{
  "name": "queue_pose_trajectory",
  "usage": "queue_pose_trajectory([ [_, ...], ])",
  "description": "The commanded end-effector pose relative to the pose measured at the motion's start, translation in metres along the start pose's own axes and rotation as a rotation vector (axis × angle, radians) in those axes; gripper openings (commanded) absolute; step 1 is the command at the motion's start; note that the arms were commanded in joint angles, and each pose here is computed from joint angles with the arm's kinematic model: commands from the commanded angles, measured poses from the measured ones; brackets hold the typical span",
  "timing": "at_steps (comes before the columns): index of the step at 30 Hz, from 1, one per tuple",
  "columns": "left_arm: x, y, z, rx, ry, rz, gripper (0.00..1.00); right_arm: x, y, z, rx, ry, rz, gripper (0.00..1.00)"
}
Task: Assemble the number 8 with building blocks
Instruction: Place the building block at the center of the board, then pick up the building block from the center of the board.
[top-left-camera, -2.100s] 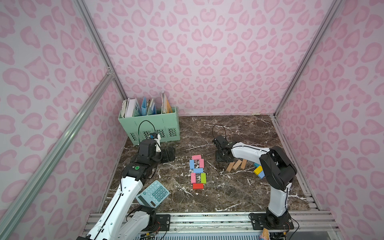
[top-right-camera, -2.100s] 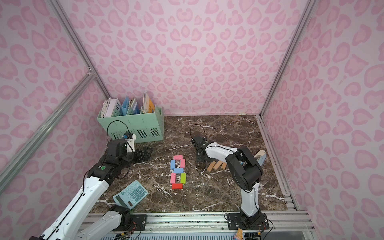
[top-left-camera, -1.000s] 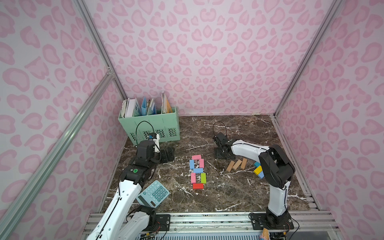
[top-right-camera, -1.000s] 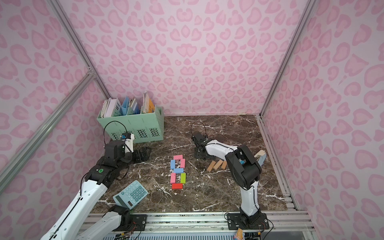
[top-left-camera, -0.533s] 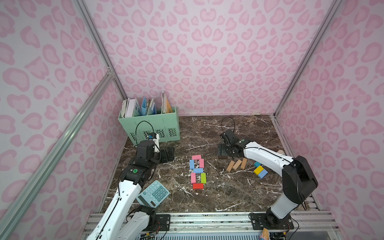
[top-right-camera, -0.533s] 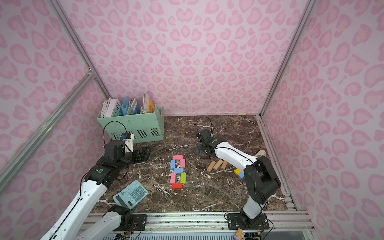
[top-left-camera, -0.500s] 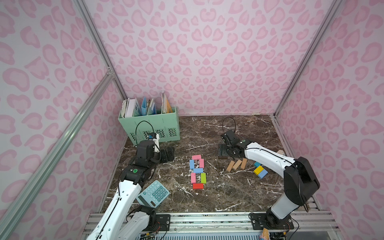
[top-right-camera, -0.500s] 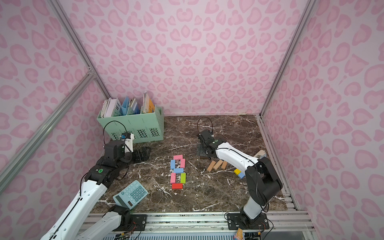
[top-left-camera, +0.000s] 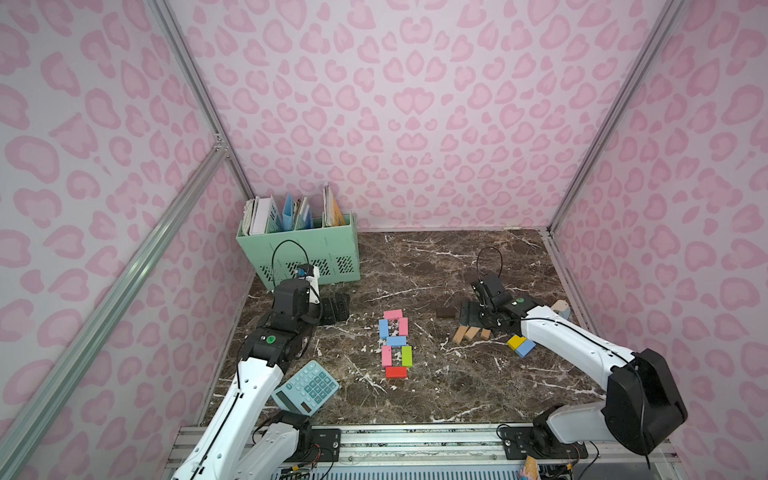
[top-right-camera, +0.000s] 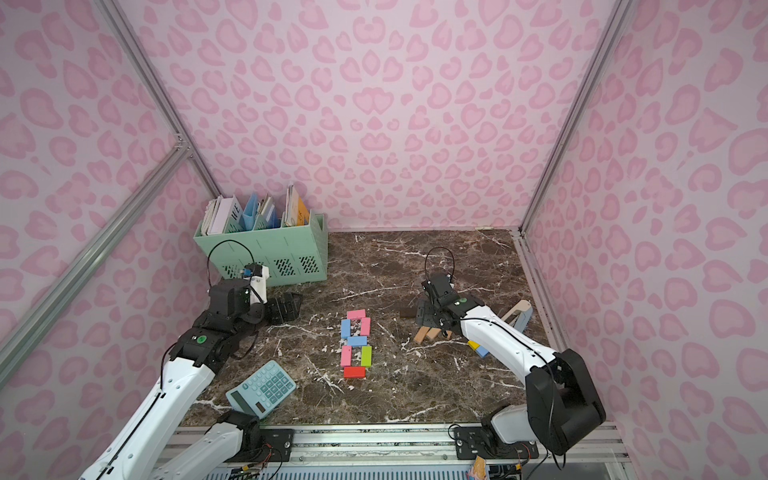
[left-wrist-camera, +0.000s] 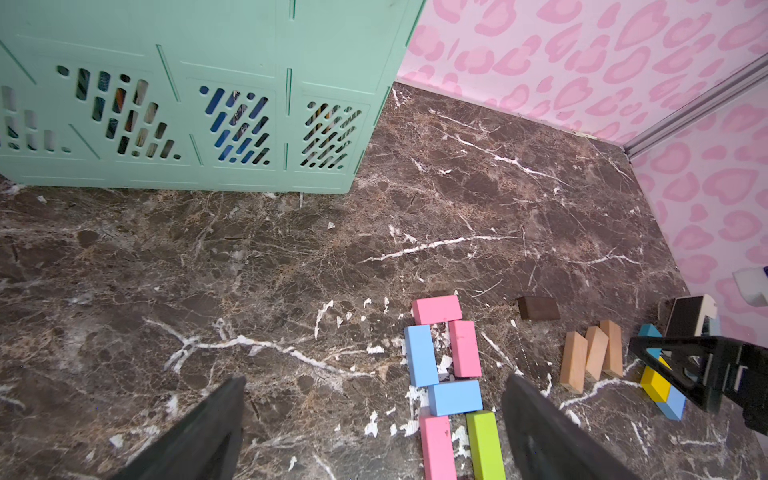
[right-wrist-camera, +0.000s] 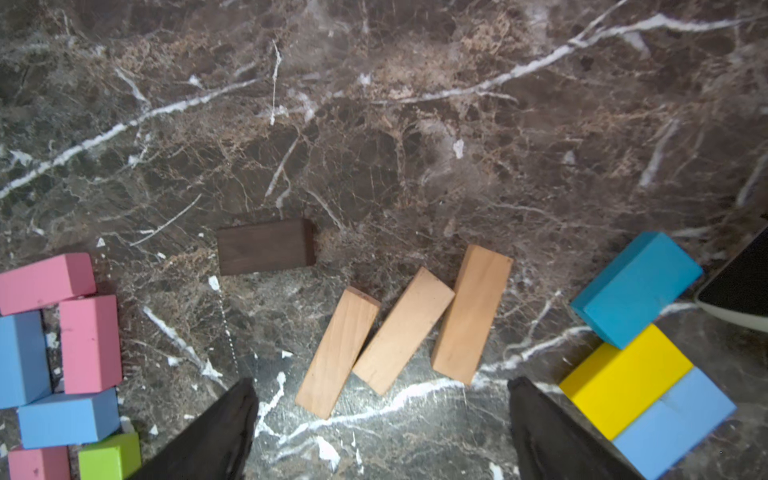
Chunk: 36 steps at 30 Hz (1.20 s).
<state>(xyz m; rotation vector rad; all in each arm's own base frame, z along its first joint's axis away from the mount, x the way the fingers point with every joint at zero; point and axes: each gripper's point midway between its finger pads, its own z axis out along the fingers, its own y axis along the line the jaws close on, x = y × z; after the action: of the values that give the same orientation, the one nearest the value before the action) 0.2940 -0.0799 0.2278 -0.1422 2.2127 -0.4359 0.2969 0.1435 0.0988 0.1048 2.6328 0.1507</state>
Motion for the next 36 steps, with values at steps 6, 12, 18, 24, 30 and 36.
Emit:
queue_pose_trajectory([
  [6, -0.001, -0.002, -0.002, 0.006, 0.001, 0.008, 0.98, 0.027, 0.010, 0.007, -0.051, 0.066, -0.016, 0.88],
  [12, 0.000, -0.002, -0.001, 0.006, 0.007, 0.005, 0.98, 0.026, -0.007, 0.018, 0.024, 0.076, 0.027, 0.81],
  [18, 0.000, -0.001, -0.001, 0.001, 0.010, 0.005, 0.99, 0.015, -0.050, 0.011, 0.049, 0.035, 0.130, 0.81],
  [24, 0.001, 0.000, 0.000, -0.006, 0.023, 0.004, 0.98, 0.015, -0.094, 0.007, 0.084, 0.032, 0.225, 0.79],
  [30, 0.002, 0.000, 0.001, -0.006, 0.034, 0.001, 0.98, 0.030, -0.118, 0.005, 0.110, 0.043, 0.293, 0.77],
  [36, 0.003, -0.002, 0.001, 0.004, 0.039, -0.002, 0.99, 0.031, -0.125, 0.012, 0.103, 0.035, 0.337, 0.75],
])
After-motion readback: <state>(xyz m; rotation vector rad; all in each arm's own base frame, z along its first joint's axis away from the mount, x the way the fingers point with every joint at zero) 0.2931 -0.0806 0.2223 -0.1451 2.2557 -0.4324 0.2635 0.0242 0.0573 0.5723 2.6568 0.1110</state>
